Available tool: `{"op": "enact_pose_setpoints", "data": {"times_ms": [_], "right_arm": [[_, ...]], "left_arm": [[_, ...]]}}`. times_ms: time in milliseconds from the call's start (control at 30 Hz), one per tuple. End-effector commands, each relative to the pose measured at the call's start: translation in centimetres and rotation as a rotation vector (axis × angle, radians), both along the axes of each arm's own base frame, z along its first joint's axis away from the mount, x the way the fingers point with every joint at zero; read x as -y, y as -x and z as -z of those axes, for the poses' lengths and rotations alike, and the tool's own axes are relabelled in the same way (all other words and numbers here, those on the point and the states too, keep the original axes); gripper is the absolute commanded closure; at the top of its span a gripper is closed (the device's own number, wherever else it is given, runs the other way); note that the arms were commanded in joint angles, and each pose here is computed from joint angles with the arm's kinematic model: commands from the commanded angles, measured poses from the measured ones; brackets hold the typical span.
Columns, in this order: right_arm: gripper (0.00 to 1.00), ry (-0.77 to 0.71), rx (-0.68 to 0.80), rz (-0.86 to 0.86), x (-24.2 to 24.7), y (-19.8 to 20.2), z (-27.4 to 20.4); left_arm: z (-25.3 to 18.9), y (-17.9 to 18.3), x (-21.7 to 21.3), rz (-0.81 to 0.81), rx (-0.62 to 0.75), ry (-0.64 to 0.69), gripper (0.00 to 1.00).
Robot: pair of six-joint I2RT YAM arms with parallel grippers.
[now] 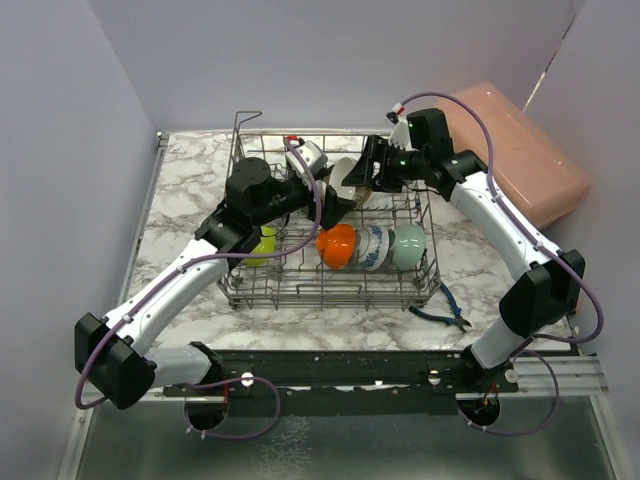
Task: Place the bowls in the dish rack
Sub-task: Place the bowl in the dish rack.
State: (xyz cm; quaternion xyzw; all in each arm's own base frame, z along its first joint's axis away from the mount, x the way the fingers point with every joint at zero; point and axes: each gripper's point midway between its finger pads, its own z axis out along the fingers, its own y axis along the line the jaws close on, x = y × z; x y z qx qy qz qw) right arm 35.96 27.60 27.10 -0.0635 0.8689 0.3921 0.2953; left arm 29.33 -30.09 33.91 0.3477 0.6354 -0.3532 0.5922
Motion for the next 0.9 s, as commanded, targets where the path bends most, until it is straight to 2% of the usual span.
{"op": "enact_pose_setpoints", "data": {"times_ms": [0, 167, 500, 667, 867], "right_arm": [[1.00, 0.074, 0.138, 0.036, 2.2, -0.5, -2.9], [1.00, 0.206, 0.179, 0.112, 4.7, -1.8, -2.3], [1.00, 0.410, 0.255, 0.248, 8.5, -4.3, -3.2], [1.00, 0.556, 0.249, 0.326, 10.9, -6.0, -2.5], [1.00, 0.619, 0.222, 0.345, 11.7, -7.2, -0.8]], "left_arm": [[-0.3, -2.2, -1.5, -0.087, -0.057, -0.020, 0.01], [0.9, -4.9, -4.1, -0.171, -0.136, -0.058, 0.01], [2.2, -11.0, -15.6, -0.517, -0.258, 0.000, 0.01], [2.9, -12.2, -20.1, -0.676, -0.276, 0.019, 0.01], [4.0, -12.8, -23.6, -0.810, -0.284, 0.027, 0.01]]}}
